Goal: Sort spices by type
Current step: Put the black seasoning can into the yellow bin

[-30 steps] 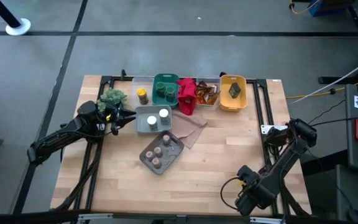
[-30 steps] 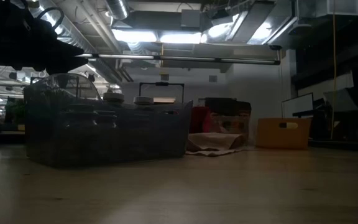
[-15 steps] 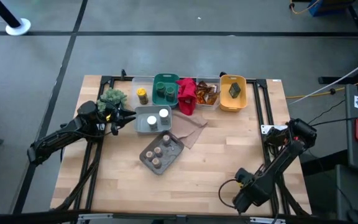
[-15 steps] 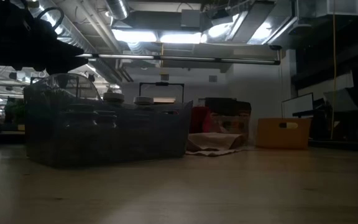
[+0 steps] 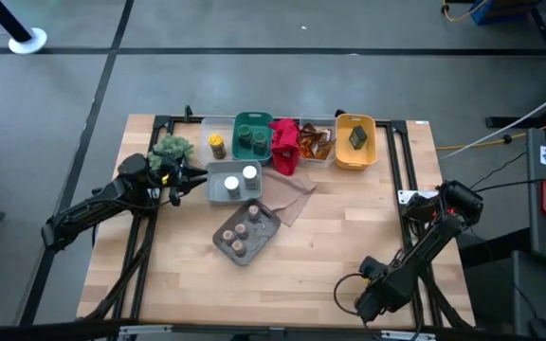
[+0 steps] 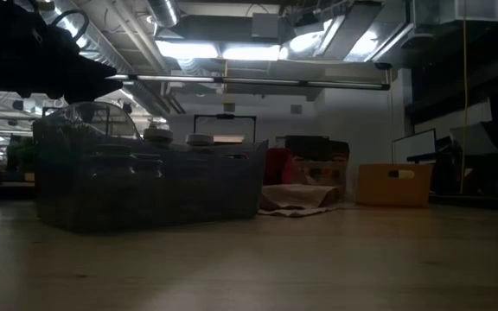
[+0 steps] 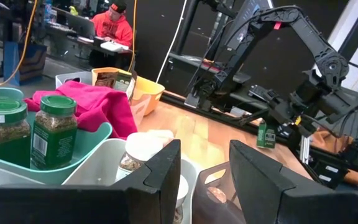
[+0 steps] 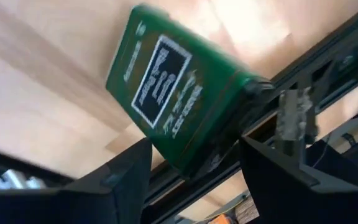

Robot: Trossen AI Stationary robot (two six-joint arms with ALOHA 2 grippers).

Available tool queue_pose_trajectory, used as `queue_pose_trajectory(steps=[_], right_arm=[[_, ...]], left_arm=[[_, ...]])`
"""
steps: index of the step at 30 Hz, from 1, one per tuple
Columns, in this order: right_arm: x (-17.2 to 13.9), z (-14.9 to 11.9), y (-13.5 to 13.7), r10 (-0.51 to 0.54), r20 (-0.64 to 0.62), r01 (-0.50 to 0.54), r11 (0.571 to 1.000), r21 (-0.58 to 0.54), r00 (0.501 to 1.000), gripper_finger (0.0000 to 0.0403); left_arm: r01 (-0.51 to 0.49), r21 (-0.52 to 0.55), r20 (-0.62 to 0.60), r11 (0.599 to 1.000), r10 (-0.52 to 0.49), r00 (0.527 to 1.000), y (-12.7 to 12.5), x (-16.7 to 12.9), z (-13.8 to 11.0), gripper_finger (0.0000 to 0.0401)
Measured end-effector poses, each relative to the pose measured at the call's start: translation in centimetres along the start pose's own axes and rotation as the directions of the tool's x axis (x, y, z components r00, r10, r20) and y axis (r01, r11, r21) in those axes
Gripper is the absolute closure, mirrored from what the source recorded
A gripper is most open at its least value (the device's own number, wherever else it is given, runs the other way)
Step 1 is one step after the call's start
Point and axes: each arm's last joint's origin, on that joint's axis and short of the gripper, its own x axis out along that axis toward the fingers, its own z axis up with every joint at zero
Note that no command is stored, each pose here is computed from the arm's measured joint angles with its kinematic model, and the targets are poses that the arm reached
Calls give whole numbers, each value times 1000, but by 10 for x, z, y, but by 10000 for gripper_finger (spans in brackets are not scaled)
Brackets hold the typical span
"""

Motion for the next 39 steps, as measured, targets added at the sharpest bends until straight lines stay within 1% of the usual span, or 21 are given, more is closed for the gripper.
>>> queue_pose_trajectory(steps=[7, 11, 13, 17, 19, 22, 25, 31, 34, 39], right_arm=[[-1, 0, 3, 32, -13, -32, 999, -10, 999, 165], [-8, -1, 6, 58, -8, -58, 998, -13, 998, 165], [-15, 0, 8, 83, 13, -83, 996, -10, 996, 165], [-32, 7, 12, 140, 100, -141, 990, 1, 985, 165], [-37, 10, 12, 156, 115, -158, 987, 8, 981, 165], [-43, 12, 12, 162, 118, -165, 986, 15, 980, 165], [-49, 12, 10, 150, 116, -153, 988, 24, 982, 165], [-50, 10, 6, 120, 112, -126, 990, 57, 986, 165], [-50, 11, 8, 136, 114, -145, 987, 76, 984, 165], [-48, 8, 11, 155, 129, -165, 983, 74, 979, 165]], left_arm=[[0, 1, 0, 1000, 0, 1000, 0, 0, 0, 274], [0, 1, 0, 1000, 0, 1000, 0, 0, 0, 274], [0, 1, 0, 1000, 0, 1000, 0, 0, 0, 274], [0, 1, 0, 1000, 0, 1000, 0, 0, 0, 274], [0, 1, 0, 1000, 0, 1000, 0, 0, 0, 274], [0, 5, 0, 1000, 0, 1000, 0, 0, 0, 274], [0, 32, 0, 1000, 0, 1000, 0, 0, 0, 274], [0, 50, 0, 999, 0, 1000, 0, 0, 0, 274], [0, 50, 0, 999, 0, 1000, 0, 0, 0, 274], [0, 50, 0, 999, 0, 1000, 0, 0, 0, 274]])
